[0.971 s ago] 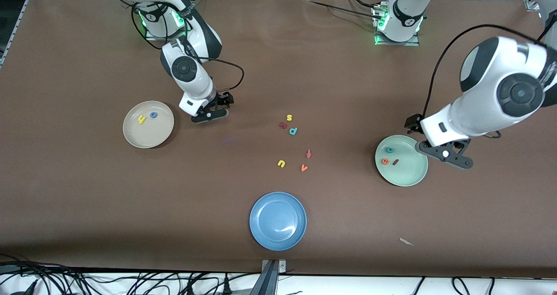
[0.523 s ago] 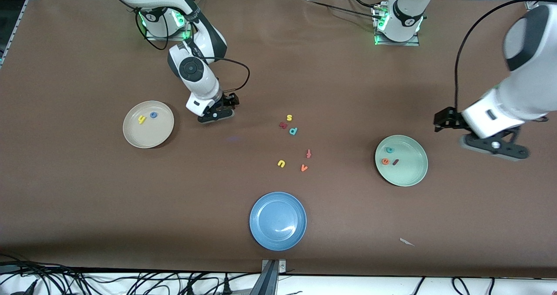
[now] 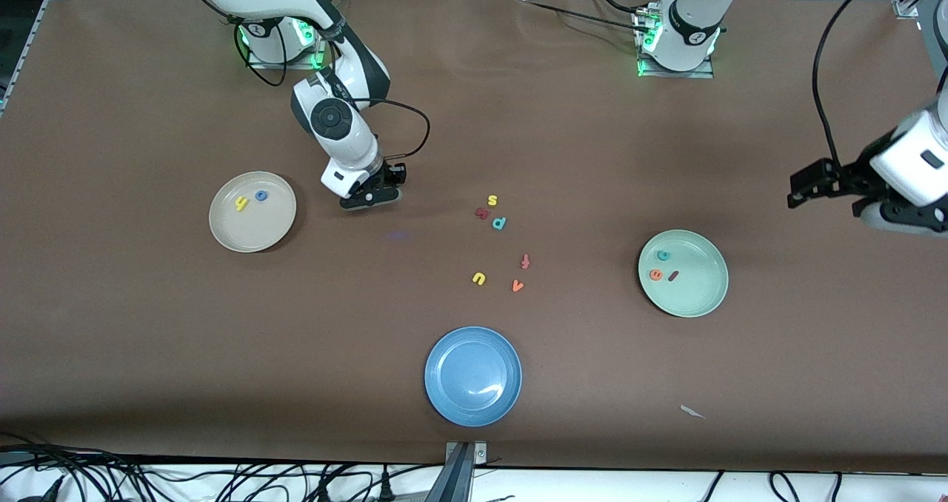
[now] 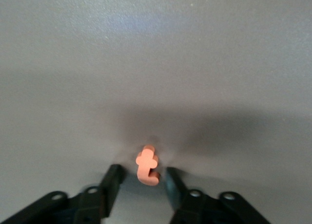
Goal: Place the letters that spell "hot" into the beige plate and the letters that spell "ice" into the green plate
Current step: 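Grasp the orange t with the right gripper while the left gripper returns to rest, then carry the t to the white plate and open the right gripper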
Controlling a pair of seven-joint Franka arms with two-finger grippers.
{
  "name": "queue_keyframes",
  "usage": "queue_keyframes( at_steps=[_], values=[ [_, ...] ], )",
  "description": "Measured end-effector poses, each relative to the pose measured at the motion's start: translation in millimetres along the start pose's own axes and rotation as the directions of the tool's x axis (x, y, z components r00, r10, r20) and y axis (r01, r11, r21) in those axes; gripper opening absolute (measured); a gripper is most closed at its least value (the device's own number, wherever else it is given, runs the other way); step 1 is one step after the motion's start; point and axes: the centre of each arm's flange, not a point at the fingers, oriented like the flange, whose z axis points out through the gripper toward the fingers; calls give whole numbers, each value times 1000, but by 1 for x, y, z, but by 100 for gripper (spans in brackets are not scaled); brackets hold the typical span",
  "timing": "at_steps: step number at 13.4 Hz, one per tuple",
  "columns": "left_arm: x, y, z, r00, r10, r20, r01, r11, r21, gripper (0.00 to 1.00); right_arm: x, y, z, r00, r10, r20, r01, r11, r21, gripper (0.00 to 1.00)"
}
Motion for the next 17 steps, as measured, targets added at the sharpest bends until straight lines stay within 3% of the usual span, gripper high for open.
queue_keyframes(
  at_steps=[1,7,13,17],
  values=[
    [-9,6,-2,1000,-14,4,14,1000,13,100,1,0,-1,1000,1,-1,-1,1000,1,31],
    [-25,1,6,998,-64,27,65,998,-11,100,1,-1,-3,999,36,-6,-36,999,2,17],
    [-61,16,-4,999,-45,27,45,999,-1,100,8,14,-13,996,86,17,-85,996,-25,17],
    [-81,43,-11,1000,-12,18,12,1000,11,100,20,54,-59,987,160,30,-157,985,-69,17]
  ],
)
